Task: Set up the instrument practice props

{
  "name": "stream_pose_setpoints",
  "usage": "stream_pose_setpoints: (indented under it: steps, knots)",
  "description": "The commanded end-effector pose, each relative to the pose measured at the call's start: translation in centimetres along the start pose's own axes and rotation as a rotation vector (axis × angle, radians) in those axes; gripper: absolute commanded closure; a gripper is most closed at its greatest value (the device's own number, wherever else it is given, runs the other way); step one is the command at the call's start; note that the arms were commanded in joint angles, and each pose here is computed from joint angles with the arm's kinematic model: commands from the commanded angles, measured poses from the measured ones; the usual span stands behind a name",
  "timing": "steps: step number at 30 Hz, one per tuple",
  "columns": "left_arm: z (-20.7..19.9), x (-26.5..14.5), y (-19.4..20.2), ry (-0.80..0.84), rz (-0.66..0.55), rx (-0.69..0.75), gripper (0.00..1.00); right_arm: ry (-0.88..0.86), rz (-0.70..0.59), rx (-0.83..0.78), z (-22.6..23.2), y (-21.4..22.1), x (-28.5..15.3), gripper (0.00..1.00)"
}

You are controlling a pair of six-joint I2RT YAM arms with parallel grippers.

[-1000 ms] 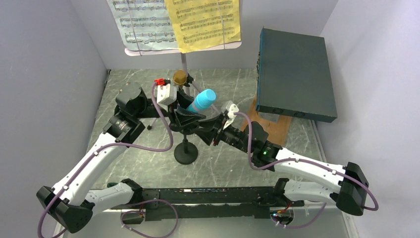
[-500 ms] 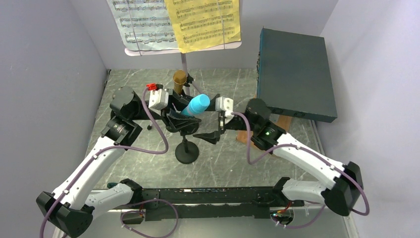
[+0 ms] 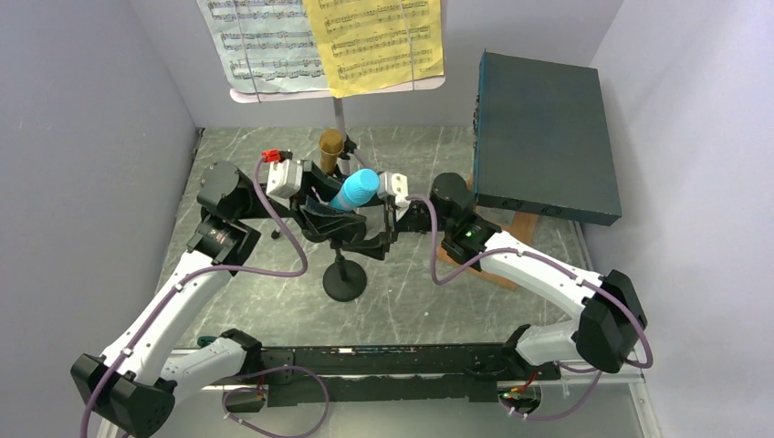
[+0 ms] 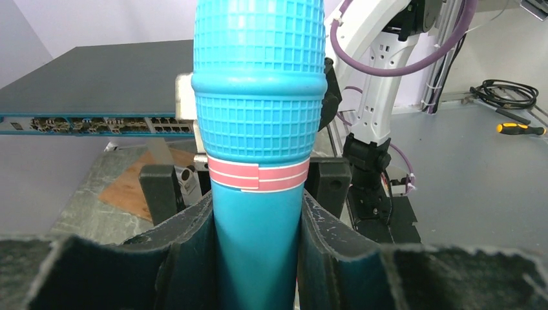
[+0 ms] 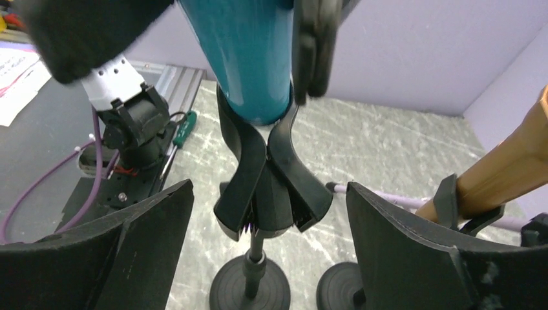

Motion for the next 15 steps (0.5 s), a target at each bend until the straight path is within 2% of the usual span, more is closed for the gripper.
stream_pose_setpoints:
  steps: [1, 3, 4, 5, 6, 7, 15]
  knots:
    - [-0.3, -0.2, -0.4, 0.039, -0.028, 0.026, 1.0, -0.031, -0.13, -0.076, 0.4, -3.7, 0.2, 0.13]
    - [-0.3, -0.2, -0.4, 0.041, -0.031, 0.023, 1.0, -0.032, -0.121, -0.067, 0.2, -3.6, 0.3, 0.21]
    - [-0.2, -0.2, -0.4, 0.041, -0.03, 0.02, 1.0, -0.031, -0.117, -0.063, 0.2, -3.6, 0.4, 0.34]
    - [-0.2, -0.2, -0.3, 0.042, -0.029, 0.019, 1.0, -0.026, -0.114, -0.062, 0.1, -3.6, 0.4, 0.6]
    - [-0.2, -0.2, -0.2, 0.043, -0.026, 0.014, 1.0, -0.014, -0.111, -0.062, -0.1, -3.5, 0.4, 0.9]
    - [-0.3, -0.3, 0.0, 0.043, -0.023, 0.012, 1.0, 0.002, -0.11, -0.062, -0.2, -3.4, 0.3, 1.0]
    - [-0.9, -0.9, 0.8, -0.022, -0.029, 0.045, 1.0, 0.066, -0.113, -0.055, -0.5, -2.9, -0.4, 1.0]
Point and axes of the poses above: each gripper's point midway between its finger pads, its own x axis out along the fingers, its own z axis along the line the jaws close on, y = z × x, the point moved 6 cm from there along -x, back along the fingers, and after that the axes turned 11 degrees about x, right-handed, at the moved point
